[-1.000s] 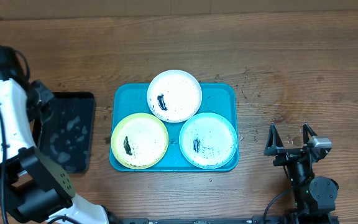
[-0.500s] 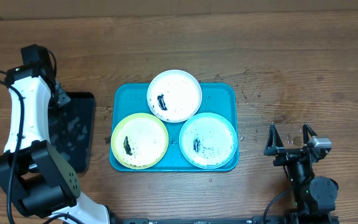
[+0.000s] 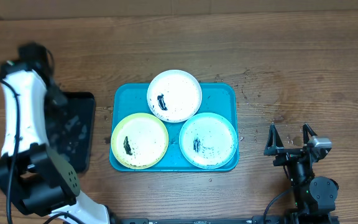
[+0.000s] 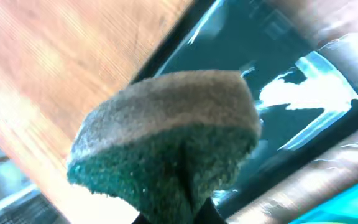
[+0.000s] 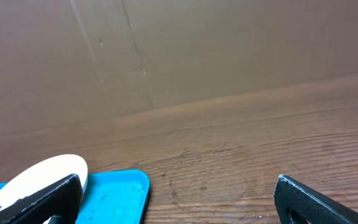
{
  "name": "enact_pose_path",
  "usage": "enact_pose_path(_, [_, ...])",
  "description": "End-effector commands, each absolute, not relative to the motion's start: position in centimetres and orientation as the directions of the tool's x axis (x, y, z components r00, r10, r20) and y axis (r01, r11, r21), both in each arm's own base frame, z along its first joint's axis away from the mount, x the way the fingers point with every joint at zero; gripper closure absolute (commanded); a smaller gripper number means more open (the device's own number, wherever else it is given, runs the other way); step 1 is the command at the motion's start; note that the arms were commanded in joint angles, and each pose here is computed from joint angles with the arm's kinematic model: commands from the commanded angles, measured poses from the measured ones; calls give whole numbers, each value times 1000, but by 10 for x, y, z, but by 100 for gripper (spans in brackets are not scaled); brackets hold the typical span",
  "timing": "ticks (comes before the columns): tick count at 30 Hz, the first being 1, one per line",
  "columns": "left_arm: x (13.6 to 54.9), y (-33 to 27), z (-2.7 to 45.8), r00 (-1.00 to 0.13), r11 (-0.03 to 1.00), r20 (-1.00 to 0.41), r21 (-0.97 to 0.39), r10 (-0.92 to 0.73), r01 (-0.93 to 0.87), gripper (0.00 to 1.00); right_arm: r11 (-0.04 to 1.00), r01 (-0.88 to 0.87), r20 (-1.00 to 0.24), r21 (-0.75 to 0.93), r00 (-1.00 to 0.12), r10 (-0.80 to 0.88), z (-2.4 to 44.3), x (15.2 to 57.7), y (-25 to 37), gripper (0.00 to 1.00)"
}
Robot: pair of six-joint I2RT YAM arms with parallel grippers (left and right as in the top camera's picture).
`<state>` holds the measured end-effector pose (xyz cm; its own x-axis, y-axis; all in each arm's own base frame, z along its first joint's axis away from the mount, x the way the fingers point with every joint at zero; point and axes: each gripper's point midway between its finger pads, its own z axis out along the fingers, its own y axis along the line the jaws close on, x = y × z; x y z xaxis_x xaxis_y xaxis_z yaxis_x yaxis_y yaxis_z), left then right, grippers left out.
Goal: Clean dirty plates on tray and stack at the side
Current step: 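Lift the wet sponge out of the basin with the left gripper, then carry the sponge over the yellow plate and place it down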
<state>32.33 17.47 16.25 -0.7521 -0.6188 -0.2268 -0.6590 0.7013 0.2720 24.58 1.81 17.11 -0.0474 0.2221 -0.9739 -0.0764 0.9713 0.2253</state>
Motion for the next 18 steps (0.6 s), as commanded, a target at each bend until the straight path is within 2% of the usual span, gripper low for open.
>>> enact_pose_path(1, [353, 139, 223, -725, 755, -272, -10, -633, -655, 96, 974, -65, -976, 217, -38, 215, 170, 246, 16, 0])
enact_pose_path(4, [350, 106, 242, -748, 773, -195, -160, -635, -614, 96, 974, -65, -976, 217, -38, 215, 170, 246, 16, 0])
enact_pose_path(8, [330, 68, 242, -791, 766, -24, -270, -611, -583, 96, 974, -65, -976, 217, -38, 215, 170, 246, 16, 0])
enact_pose_path(12, [328, 15, 239, -912, 808, 39, -448, -409, -382, 96, 974, -65, -976, 217, -38, 215, 170, 246, 16, 0])
enact_pose_path(18, [293, -41, 190, -942, 856, 240, -409, -235, -318, 96, 974, -65, -976, 217, -38, 215, 170, 246, 16, 0])
